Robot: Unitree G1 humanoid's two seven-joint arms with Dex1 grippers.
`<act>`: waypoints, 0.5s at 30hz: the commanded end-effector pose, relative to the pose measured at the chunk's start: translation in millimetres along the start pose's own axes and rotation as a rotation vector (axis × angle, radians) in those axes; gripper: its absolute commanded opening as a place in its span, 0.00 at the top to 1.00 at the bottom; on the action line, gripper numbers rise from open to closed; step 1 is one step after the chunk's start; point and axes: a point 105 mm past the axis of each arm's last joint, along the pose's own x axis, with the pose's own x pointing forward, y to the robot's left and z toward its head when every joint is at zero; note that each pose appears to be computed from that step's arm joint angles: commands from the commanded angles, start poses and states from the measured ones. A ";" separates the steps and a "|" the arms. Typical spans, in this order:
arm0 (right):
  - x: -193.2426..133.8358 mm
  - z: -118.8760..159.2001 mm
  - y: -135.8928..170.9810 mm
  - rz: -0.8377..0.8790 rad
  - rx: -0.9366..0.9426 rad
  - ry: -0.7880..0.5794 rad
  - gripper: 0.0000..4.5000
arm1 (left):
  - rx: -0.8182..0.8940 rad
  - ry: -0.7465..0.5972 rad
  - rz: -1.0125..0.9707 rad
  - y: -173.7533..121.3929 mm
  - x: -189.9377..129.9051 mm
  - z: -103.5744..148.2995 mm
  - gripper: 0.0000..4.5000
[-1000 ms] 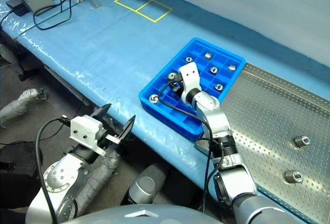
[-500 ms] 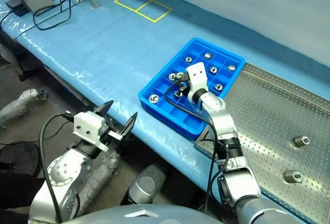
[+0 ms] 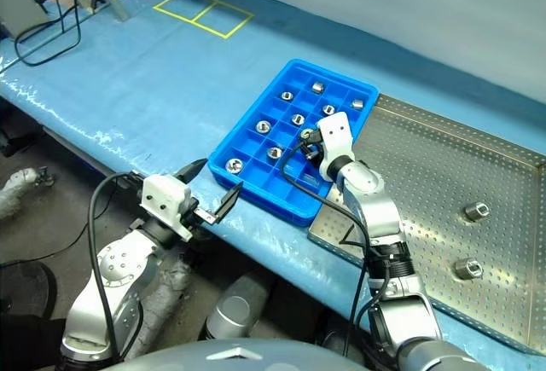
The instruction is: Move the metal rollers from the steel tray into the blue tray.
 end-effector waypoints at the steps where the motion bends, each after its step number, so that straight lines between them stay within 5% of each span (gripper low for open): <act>1: -4.1 5.8 1.5 0.009 0.010 -0.020 0.62 | -0.001 -0.028 -0.019 -3.8 0.7 4.9 0.02; 15: 3.4 16.6 17.9 0.074 0.095 -0.079 0.62 | -0.005 -0.019 -0.008 -4.0 -2.0 2.4 0.02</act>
